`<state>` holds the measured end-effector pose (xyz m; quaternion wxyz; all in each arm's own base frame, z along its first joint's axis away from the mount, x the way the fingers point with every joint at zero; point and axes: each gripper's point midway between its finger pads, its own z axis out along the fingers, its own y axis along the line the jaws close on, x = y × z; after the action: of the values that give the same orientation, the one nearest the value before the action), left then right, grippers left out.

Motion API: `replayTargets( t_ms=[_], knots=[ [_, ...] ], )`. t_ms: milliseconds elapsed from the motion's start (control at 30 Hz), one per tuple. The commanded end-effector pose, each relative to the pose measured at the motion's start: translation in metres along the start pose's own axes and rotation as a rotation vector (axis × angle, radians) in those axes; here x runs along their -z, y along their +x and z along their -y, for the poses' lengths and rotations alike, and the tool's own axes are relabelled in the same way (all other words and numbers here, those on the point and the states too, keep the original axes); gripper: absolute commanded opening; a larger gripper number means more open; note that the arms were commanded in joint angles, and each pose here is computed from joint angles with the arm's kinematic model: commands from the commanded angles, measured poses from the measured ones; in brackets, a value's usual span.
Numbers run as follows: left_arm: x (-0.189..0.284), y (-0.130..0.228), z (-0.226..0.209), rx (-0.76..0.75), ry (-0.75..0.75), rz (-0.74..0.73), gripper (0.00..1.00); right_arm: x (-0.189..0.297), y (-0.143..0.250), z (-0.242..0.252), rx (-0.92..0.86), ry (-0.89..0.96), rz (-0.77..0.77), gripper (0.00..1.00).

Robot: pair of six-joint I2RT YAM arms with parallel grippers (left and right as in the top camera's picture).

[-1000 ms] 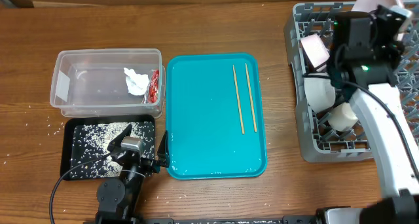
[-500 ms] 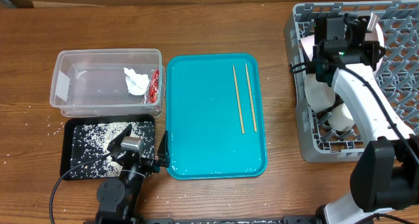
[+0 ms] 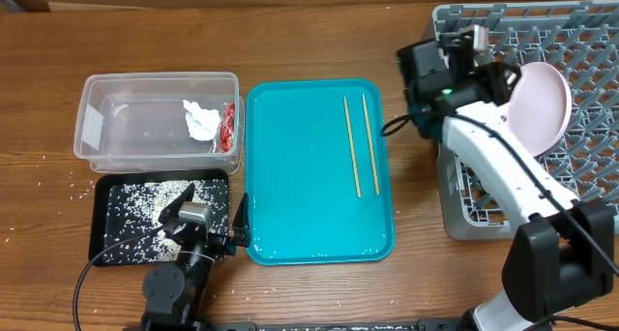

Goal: Sort waste into correct bins and load items into the dishwasher
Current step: 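Grasp one wooden chopstick on the teal tray with the right gripper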

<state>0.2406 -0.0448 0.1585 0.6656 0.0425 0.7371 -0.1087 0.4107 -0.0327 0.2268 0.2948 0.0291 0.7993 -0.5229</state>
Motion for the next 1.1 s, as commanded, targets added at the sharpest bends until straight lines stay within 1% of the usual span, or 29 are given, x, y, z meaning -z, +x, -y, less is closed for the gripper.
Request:
replayTargets(
  t_ms=[0, 33, 100, 200, 267, 300, 333, 400, 467, 567, 633, 667, 700, 833, 867, 967, 1067],
  knots=[
    [0.000, 0.000, -0.002, -0.019, -0.005, 0.007, 1.00, 0.005, -0.012, 0.023, -0.181, -0.072, 0.016, 0.46],
    [0.000, 0.000, -0.002, -0.019, -0.005, 0.007, 1.00, 0.004, -0.016, 0.030, -0.245, -0.167, 0.014, 0.47],
    [0.000, 0.000, -0.002, -0.019, -0.005, 0.007, 1.00, 0.004, -0.021, 0.036, -0.318, -0.302, 0.015, 0.47],
    [0.000, 0.000, -0.002, -0.019, -0.005, 0.007, 1.00, 0.026, -0.030, 0.030, -0.375, -0.603, 0.031, 0.46],
    [0.000, 0.000, -0.002, -0.019, -0.005, 0.007, 1.00, 0.062, -0.033, 0.018, -0.367, -0.858, 0.047, 0.41],
    [0.000, 0.000, -0.002, -0.019, -0.005, 0.007, 1.00, 0.080, -0.033, 0.011, -0.357, -0.963, 0.053, 0.41],
    [0.000, 0.000, -0.002, -0.019, -0.005, 0.007, 1.00, 0.127, -0.029, -0.006, -0.313, -1.225, 0.054, 0.41],
    [0.000, 0.000, -0.002, -0.019, -0.005, 0.007, 1.00, 0.177, -0.021, -0.024, -0.248, -1.490, 0.029, 0.40],
    [0.000, 0.000, -0.002, -0.019, -0.005, 0.007, 1.00, 0.205, -0.010, -0.044, -0.220, -1.616, -0.039, 0.39],
    [0.000, 0.000, -0.002, -0.019, -0.005, 0.007, 1.00, 0.225, 0.009, -0.085, -0.126, -1.647, -0.107, 0.40],
    [0.000, 0.000, -0.002, -0.019, -0.005, 0.007, 1.00, 0.229, 0.021, -0.116, -0.076, -1.621, -0.151, 0.40],
    [0.000, 0.000, -0.002, -0.019, -0.005, 0.007, 1.00, 0.229, 0.026, -0.130, -0.045, -1.598, -0.162, 0.38],
    [0.000, 0.000, -0.002, -0.019, -0.005, 0.007, 1.00, 0.226, 0.029, -0.139, -0.026, -1.571, -0.168, 0.36],
    [0.000, 0.000, -0.002, -0.019, -0.005, 0.007, 1.00, 0.193, 0.042, -0.181, 0.045, -1.366, -0.195, 0.35],
    [0.000, 0.000, -0.002, -0.019, -0.005, 0.007, 1.00, 0.182, 0.049, -0.196, 0.068, -1.323, -0.219, 0.33],
    [0.000, 0.000, -0.002, -0.019, -0.005, 0.007, 1.00, 0.175, 0.061, -0.217, 0.102, -1.309, -0.263, 0.28],
    [0.000, 0.000, -0.002, -0.019, -0.005, 0.007, 1.00, 0.167, 0.073, -0.242, 0.133, -1.297, -0.303, 0.27]
  ],
)
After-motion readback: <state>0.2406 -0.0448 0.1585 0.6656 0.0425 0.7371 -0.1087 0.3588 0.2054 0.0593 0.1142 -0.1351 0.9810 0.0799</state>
